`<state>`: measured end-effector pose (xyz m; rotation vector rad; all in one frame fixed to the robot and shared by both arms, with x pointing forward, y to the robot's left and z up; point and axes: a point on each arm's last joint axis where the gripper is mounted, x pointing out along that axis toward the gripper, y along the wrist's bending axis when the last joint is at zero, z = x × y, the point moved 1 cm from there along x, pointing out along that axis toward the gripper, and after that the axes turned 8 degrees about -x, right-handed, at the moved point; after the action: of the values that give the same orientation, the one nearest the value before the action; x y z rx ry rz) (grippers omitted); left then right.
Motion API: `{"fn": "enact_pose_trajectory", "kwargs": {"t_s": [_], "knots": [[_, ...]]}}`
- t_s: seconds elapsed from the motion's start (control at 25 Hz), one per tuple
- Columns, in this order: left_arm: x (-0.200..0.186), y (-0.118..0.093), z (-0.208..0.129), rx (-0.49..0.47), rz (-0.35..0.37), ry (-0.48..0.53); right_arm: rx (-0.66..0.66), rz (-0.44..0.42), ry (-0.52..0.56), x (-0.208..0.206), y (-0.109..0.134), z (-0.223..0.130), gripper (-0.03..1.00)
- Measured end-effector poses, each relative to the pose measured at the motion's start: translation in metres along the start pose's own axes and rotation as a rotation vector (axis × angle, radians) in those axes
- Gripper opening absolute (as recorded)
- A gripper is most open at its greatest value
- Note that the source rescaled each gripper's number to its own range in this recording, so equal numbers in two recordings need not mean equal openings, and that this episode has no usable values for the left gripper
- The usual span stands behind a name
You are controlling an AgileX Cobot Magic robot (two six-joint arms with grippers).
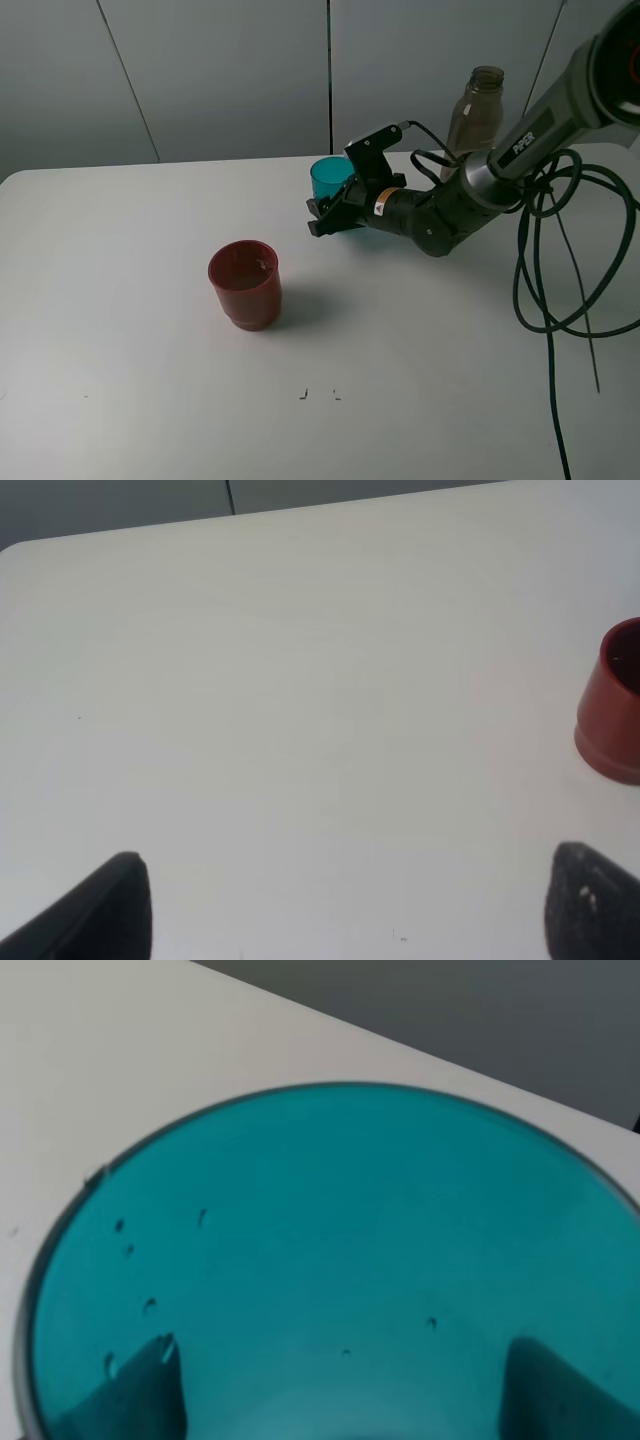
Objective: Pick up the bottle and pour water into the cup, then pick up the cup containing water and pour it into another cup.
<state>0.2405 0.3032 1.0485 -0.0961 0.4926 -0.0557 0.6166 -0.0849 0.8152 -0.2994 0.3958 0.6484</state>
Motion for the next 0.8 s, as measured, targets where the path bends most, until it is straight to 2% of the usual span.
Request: {"fn": "enact_pose_trajectory", "kwargs": {"t_s": [0.04, 0.12, 0.16, 0.2, 0.28, 0.48, 0.68, 0.8], "knots": [[0.000, 0.000, 0.000, 0.000, 0.000, 0.000, 0.000, 0.000, 0.000, 0.000, 0.000, 0.000, 0.26], [0.000, 0.000, 0.000, 0.000, 0.000, 0.000, 0.000, 0.000, 0.000, 0.000, 0.000, 0.000, 0.72], [0.000, 0.000, 0.000, 0.000, 0.000, 0.000, 0.000, 0.000, 0.000, 0.000, 0.000, 0.000, 0.86], [0.000, 0.000, 0.000, 0.000, 0.000, 0.000, 0.000, 0.000, 0.002, 0.000, 0.000, 0.000, 0.94], [0.000, 0.000, 0.000, 0.000, 0.000, 0.000, 0.000, 0.001, 0.018, 0.000, 0.000, -0.001, 0.99], [0.000, 0.000, 0.000, 0.000, 0.000, 0.000, -0.002, -0.001, 0.101, -0.007, -0.003, 0.006, 0.99], [0.000, 0.000, 0.000, 0.000, 0.000, 0.000, 0.004, -0.011, 0.270, -0.028, -0.010, 0.024, 1.00], [0.000, 0.000, 0.000, 0.000, 0.000, 0.000, 0.002, -0.017, 0.417, -0.047, -0.013, 0.034, 1.00]]}}
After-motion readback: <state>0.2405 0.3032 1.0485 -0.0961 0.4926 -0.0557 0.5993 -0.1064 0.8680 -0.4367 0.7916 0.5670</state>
